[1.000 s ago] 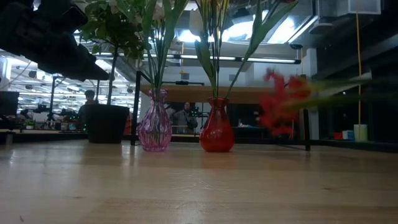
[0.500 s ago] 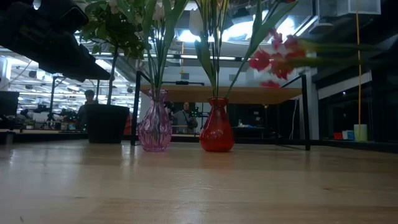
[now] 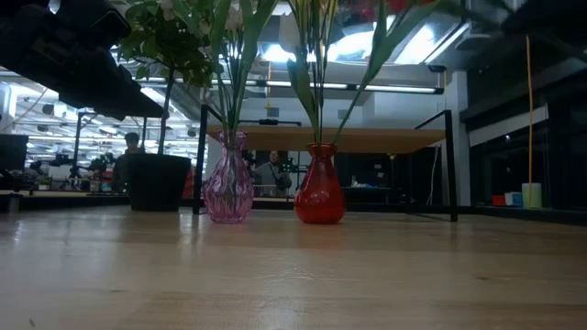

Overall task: Pick and place flowers into a vace then onto a shelf
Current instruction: Put the red flowers into the red vase

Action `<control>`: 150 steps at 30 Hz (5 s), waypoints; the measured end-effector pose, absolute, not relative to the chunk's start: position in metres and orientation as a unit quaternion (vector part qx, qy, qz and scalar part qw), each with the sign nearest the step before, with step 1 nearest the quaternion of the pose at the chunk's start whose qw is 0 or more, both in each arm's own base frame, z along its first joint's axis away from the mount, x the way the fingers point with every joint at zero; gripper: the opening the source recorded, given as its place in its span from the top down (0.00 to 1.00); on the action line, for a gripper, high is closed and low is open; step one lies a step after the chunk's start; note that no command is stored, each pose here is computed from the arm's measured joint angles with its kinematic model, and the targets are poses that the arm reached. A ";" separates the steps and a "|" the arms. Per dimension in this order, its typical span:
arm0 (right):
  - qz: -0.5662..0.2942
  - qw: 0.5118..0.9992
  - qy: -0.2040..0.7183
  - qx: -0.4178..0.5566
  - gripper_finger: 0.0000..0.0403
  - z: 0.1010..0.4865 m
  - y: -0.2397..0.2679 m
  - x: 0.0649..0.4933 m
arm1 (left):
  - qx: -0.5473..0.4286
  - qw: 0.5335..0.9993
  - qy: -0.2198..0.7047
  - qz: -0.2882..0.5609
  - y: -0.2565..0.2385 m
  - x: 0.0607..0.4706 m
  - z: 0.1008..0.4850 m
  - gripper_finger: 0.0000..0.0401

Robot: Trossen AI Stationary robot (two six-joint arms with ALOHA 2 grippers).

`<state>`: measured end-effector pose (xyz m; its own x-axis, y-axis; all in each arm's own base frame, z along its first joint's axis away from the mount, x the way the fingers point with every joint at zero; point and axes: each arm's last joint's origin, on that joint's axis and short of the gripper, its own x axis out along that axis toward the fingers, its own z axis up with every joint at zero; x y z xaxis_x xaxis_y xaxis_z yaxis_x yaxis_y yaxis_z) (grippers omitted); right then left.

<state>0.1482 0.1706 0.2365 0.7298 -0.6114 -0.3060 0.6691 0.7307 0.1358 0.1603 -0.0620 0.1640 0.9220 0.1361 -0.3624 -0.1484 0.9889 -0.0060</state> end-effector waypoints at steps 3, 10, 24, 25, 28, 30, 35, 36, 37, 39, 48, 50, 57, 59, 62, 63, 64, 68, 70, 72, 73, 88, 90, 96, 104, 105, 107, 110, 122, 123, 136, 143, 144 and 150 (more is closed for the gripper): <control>-0.346 0.929 0.082 0.104 0.99 0.239 0.166 0.154 | -0.017 0.980 0.183 0.073 -0.062 0.160 0.164 0.99; -0.357 0.933 -0.004 0.055 1.00 0.245 0.150 0.169 | -0.017 0.980 0.184 0.072 -0.062 0.160 0.164 0.99; -0.434 0.897 -0.039 0.080 1.00 0.219 0.115 0.191 | -0.016 0.980 0.183 0.072 -0.062 0.160 0.164 0.99; -0.434 0.897 -0.039 0.081 1.00 0.219 0.115 0.192 | -0.016 0.980 0.183 0.072 -0.062 0.160 0.164 0.99; -0.430 0.899 -0.036 0.076 1.00 0.224 0.119 0.193 | -0.016 0.980 0.183 0.072 -0.062 0.160 0.164 0.99; -0.428 0.901 -0.032 0.070 1.00 0.232 0.123 0.196 | -0.015 0.980 0.183 0.074 -0.062 0.160 0.164 0.99; -0.436 0.898 0.050 0.047 1.00 0.252 0.131 0.206 | -0.015 0.980 0.183 0.074 -0.062 0.160 0.164 0.99; -0.434 0.898 0.062 0.037 1.00 0.256 0.133 0.208 | -0.015 0.980 0.183 0.074 -0.062 0.160 0.164 0.99; -0.432 0.898 0.072 0.030 1.00 0.260 0.134 0.209 | -0.015 0.980 0.183 0.074 -0.062 0.160 0.164 0.99; -0.428 0.899 0.086 0.019 1.00 0.268 0.136 0.211 | -0.015 0.980 0.183 0.075 -0.062 0.160 0.164 0.99; -0.396 0.904 0.160 -0.034 1.00 0.308 0.138 0.210 | -0.017 0.980 0.183 0.072 -0.062 0.160 0.164 0.99; -0.385 0.906 0.175 -0.031 1.00 0.317 0.132 0.203 | -0.017 0.980 0.182 0.072 -0.062 0.160 0.164 0.99; -0.350 0.915 0.200 -0.029 1.00 0.344 0.114 0.180 | -0.018 0.981 0.182 0.072 -0.062 0.161 0.164 0.99; -0.333 0.917 0.215 -0.036 1.00 0.347 0.113 0.178 | -0.018 0.981 0.182 0.072 -0.062 0.161 0.164 0.99; -0.290 0.923 0.250 -0.044 1.00 0.348 0.113 0.177 | -0.018 0.981 0.182 0.072 -0.062 0.161 0.165 0.99; -0.272 0.925 0.262 -0.045 1.00 0.347 0.114 0.176 | -0.018 0.981 0.181 0.072 -0.062 0.161 0.165 0.99; -0.253 0.928 0.270 -0.043 1.00 0.346 0.114 0.176 | -0.018 0.981 0.182 0.072 -0.062 0.161 0.165 0.99; -0.209 0.944 0.253 -0.039 1.00 0.342 0.112 0.172 | -0.020 0.981 0.179 0.072 -0.062 0.161 0.165 0.99; -0.200 0.951 0.235 -0.034 1.00 0.338 0.107 0.166 | -0.022 0.981 0.178 0.072 -0.062 0.161 0.165 0.99; -0.193 0.958 0.210 -0.022 1.00 0.335 0.101 0.160 | -0.031 0.981 0.178 0.074 -0.062 0.161 0.165 0.99; -0.186 0.963 0.195 -0.018 1.00 0.332 0.099 0.157 | -0.034 0.981 0.178 0.074 -0.062 0.161 0.165 0.99; -0.203 0.976 -0.069 -0.029 1.00 0.273 0.070 0.161 | -0.040 0.980 0.178 0.076 -0.062 0.161 0.165 0.99; -0.188 0.977 -0.102 -0.024 1.00 0.261 0.065 0.161 | -0.040 0.980 0.178 0.076 -0.062 0.161 0.165 0.99; -0.140 0.972 -0.185 -0.022 1.00 0.242 0.052 0.166 | -0.039 0.980 0.177 0.079 -0.062 0.161 0.165 0.99; -0.141 0.968 -0.204 -0.038 1.00 0.231 0.042 0.192 | -0.042 0.980 0.174 0.089 -0.061 0.161 0.165 0.99; -0.138 0.967 -0.213 -0.039 1.00 0.229 0.040 0.194 | -0.043 0.980 0.174 0.089 -0.061 0.161 0.165 0.99; -0.116 0.964 -0.234 -0.044 1.00 0.226 0.039 0.198 | -0.042 0.980 0.174 0.089 -0.061 0.161 0.165 0.99; -0.103 0.968 -0.222 -0.057 1.00 0.219 0.038 0.210 | -0.042 0.980 0.174 0.089 -0.061 0.161 0.165 0.99; -0.116 0.968 -0.211 -0.076 1.00 0.217 0.026 0.268 | -0.039 0.979 0.177 0.089 -0.061 0.160 0.165 0.99; -0.117 0.969 -0.207 -0.072 1.00 0.215 0.025 0.271 | -0.039 0.979 0.178 0.089 -0.061 0.160 0.165 0.99; -0.121 0.972 -0.191 -0.057 1.00 0.202 0.014 0.303 | -0.038 0.979 0.180 0.089 -0.061 0.160 0.164 0.99; -0.134 0.977 -0.161 -0.041 1.00 0.184 0.013 0.311 | -0.038 0.979 0.180 0.089 -0.061 0.160 0.164 0.99; -0.135 0.977 -0.160 -0.037 1.00 0.182 0.013 0.312 | -0.038 0.979 0.180 0.089 -0.061 0.160 0.164 0.99; -0.139 0.978 -0.151 -0.035 1.00 0.177 0.012 0.313 | -0.038 0.979 0.180 0.089 -0.061 0.160 0.164 0.99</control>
